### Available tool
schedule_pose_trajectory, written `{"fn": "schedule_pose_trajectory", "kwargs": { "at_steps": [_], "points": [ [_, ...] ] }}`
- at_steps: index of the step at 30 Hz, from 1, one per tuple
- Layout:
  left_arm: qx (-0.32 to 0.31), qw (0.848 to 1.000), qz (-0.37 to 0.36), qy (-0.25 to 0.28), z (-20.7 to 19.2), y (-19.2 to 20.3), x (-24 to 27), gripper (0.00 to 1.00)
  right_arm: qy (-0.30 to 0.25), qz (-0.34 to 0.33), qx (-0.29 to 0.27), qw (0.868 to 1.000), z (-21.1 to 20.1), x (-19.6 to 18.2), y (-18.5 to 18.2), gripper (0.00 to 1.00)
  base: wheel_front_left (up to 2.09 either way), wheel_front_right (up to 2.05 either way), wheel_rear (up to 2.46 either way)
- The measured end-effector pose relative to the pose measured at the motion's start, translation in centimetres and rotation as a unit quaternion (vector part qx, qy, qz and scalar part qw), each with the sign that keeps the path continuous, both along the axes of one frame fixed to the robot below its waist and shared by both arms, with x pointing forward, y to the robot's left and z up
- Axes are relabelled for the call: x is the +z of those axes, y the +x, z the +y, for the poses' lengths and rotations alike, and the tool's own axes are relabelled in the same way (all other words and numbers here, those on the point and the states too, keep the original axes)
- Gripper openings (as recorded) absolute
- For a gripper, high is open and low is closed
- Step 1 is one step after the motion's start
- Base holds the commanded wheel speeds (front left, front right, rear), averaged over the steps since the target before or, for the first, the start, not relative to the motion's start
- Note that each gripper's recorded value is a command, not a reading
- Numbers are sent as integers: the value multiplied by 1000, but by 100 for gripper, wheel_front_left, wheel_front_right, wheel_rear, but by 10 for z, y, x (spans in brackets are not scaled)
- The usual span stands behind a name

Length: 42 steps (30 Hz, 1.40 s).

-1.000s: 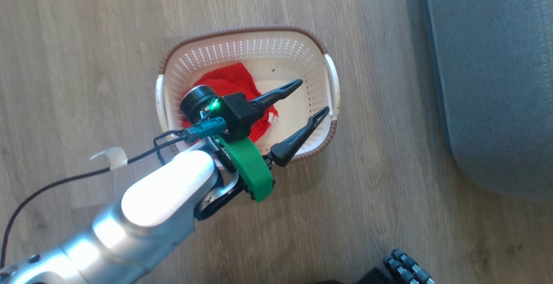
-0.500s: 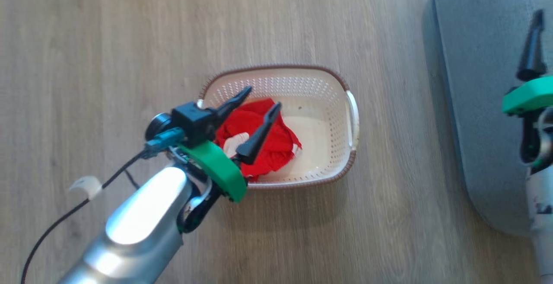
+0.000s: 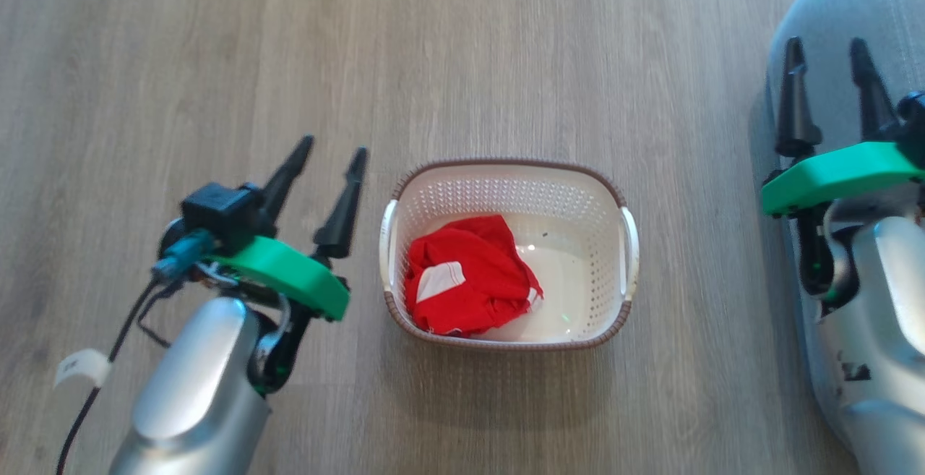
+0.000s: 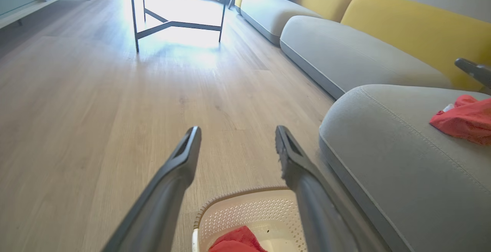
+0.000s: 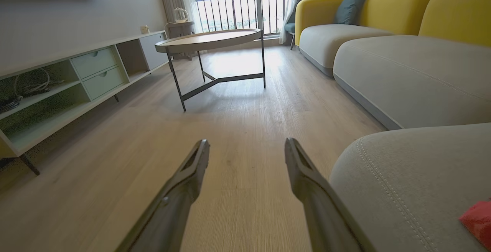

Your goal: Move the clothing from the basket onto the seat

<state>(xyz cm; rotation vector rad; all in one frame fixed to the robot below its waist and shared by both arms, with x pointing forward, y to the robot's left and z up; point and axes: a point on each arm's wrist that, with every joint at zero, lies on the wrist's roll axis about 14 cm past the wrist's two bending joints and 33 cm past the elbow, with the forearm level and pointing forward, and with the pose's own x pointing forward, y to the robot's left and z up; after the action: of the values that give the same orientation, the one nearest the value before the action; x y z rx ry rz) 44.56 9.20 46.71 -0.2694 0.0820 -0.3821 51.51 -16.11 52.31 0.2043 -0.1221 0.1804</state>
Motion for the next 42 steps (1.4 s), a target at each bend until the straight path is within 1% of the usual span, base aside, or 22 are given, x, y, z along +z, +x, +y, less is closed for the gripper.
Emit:
{"fn": "schedule_pose_trajectory", "kwargs": {
  "at_steps": [3,7,11,15,21,26,35,42],
  "points": [
    [42,999,-14,6,25,0,9,100,11,-9,16,1000,15,9,-2,100,0,0,0],
    [84,996,-30,11,49,-5,20,100,5,-13,35,999,29,14,-10,100,0,0,0],
    [121,992,-37,17,70,-15,25,100,-8,0,40,999,33,6,-23,100,0,0,0],
    [151,987,-43,27,87,-24,29,100,-14,0,31,999,32,6,-34,100,0,0,0],
    [173,983,-43,34,96,-38,28,100,-22,19,20,999,28,-7,-56,100,0,0,0],
    [172,983,-35,54,96,-52,21,100,-49,44,18,998,24,-26,-75,100,0,0,0],
    [172,983,-26,53,94,-63,14,100,-43,60,13,997,22,-36,-97,100,0,0,0],
    [166,985,-21,49,88,-71,10,100,-44,75,14,996,21,-47,-121,100,0,0,0]
  ]
}}
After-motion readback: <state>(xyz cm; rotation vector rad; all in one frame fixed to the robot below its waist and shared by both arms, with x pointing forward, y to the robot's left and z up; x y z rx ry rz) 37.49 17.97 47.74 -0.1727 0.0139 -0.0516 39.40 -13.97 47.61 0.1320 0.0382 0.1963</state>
